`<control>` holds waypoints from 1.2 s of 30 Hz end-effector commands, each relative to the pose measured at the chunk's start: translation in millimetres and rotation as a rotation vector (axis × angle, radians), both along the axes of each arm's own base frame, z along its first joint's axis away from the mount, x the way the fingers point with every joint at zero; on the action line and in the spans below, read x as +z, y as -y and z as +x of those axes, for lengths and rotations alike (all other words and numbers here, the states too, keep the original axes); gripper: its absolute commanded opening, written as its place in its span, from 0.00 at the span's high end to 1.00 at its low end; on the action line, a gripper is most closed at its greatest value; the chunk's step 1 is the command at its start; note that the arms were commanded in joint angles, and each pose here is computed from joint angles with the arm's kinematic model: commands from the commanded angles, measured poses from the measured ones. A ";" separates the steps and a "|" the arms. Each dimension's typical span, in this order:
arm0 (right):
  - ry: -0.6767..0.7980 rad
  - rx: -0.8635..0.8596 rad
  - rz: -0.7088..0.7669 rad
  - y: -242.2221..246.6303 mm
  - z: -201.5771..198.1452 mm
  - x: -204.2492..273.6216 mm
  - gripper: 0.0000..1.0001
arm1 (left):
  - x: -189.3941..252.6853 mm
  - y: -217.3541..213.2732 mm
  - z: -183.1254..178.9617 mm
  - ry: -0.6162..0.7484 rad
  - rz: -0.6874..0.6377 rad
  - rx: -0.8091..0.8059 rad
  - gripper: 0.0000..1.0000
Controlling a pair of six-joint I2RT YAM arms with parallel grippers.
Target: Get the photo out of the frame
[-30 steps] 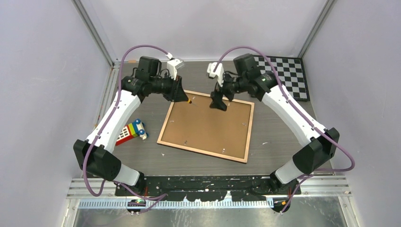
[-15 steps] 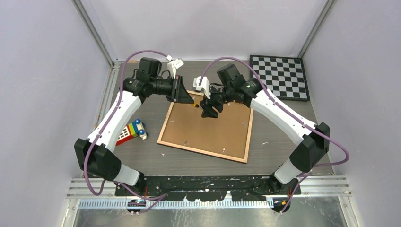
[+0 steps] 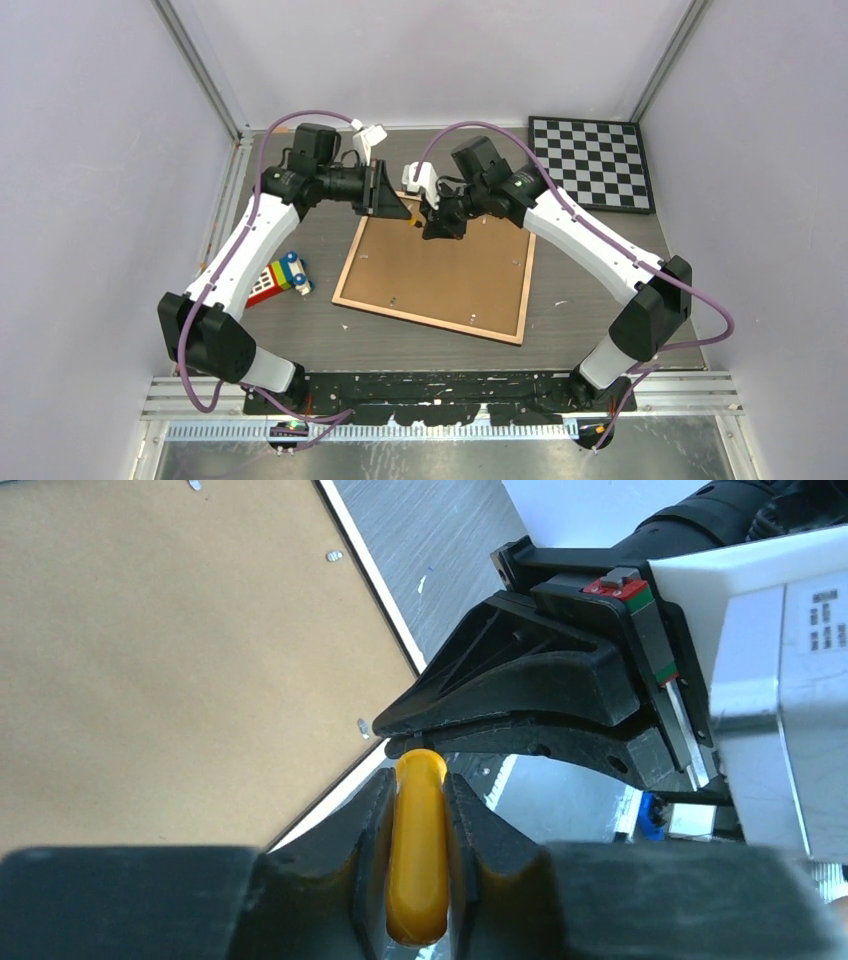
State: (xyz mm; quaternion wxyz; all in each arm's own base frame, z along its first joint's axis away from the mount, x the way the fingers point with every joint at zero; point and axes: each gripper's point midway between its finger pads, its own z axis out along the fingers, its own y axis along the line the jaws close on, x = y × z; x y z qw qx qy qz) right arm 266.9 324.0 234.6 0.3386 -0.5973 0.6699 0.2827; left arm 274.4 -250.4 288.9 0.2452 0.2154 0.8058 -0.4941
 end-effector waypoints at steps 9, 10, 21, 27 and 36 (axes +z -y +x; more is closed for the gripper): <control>-0.063 -0.216 0.134 20.5 35.6 30.3 0.99 | 40.9 -64.8 70.7 0.174 0.004 0.283 0.01; -0.089 -0.267 0.145 27.8 46.2 29.3 0.99 | 43.3 -72.2 76.8 0.191 0.014 0.308 0.00; -0.476 -0.938 -0.020 217.5 97.9 -60.7 0.99 | 16.1 -108.3 79.1 0.372 0.239 0.271 0.00; -0.599 -1.093 -0.259 327.7 60.4 -117.6 0.99 | -28.8 -111.5 57.1 0.424 0.383 0.133 0.00; -0.625 -1.147 -0.437 401.4 44.1 -157.9 0.99 | -90.5 -101.2 24.9 0.482 0.538 -0.143 0.00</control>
